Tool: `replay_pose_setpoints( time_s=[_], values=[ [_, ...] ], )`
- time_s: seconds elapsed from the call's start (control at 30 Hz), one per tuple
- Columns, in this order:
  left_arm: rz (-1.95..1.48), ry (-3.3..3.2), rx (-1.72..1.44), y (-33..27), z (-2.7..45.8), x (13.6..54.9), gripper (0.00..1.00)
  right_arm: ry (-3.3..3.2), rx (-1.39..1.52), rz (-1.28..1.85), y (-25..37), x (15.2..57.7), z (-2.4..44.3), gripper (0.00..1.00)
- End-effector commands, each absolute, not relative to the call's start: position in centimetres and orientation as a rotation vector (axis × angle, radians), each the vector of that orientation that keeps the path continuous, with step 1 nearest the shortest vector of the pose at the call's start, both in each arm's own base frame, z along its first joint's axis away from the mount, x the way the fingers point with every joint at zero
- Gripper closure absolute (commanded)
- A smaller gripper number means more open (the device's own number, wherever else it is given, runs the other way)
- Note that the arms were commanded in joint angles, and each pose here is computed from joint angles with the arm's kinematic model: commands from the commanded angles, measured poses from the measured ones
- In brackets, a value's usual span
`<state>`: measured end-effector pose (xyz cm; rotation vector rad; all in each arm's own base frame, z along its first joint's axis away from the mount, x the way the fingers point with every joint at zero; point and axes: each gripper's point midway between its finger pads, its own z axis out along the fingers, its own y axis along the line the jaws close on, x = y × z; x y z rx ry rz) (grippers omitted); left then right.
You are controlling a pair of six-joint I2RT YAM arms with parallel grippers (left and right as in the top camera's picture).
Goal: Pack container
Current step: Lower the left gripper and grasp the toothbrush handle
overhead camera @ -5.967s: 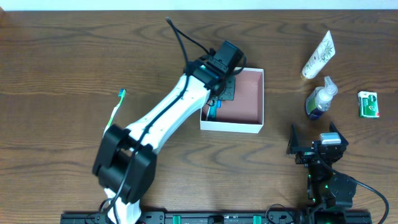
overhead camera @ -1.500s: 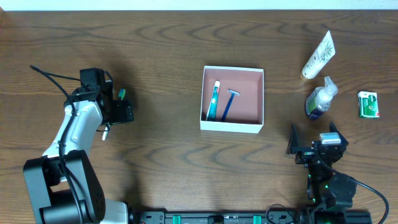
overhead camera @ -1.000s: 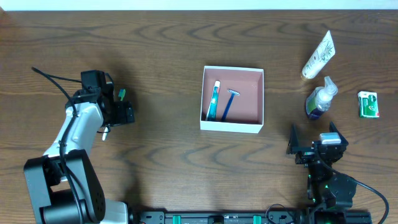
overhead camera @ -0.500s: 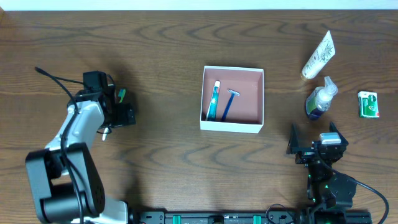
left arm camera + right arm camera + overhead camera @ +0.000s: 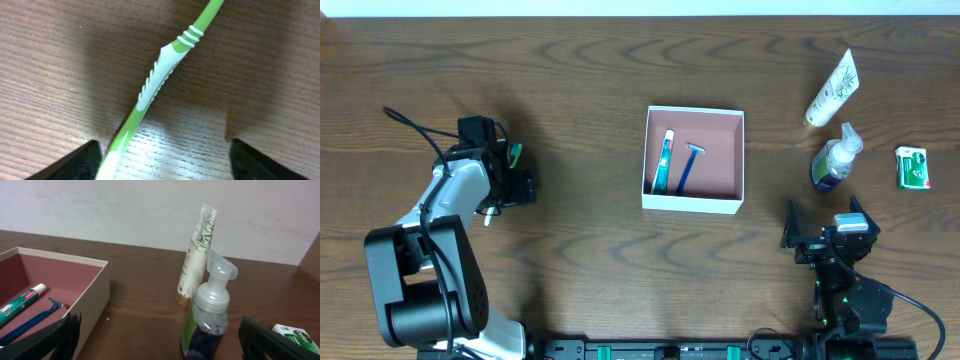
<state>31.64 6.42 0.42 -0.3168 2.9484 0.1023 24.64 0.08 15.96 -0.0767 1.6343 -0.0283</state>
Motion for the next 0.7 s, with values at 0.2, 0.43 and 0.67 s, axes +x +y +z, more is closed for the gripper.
replay_pose_setpoints(
  time_s=[0.2,0.43,0.67],
  values=[
    [0.032,2.960,-0.307,5.7,0.1,31.4,0.27,1.634,-0.091,-0.035,0.2,24.6,15.9,0.01],
    [0.019,2.974,-0.324,5.6,0.0,31.0,0.28,1.634,-0.091,-0.035,0.2,24.6,15.9,0.01],
    [-0.033,2.997,-0.342,4.8,-0.4,30.3,0.28,1.634,-0.090,-0.035,0.2,24.6,15.9,0.01]
  ],
)
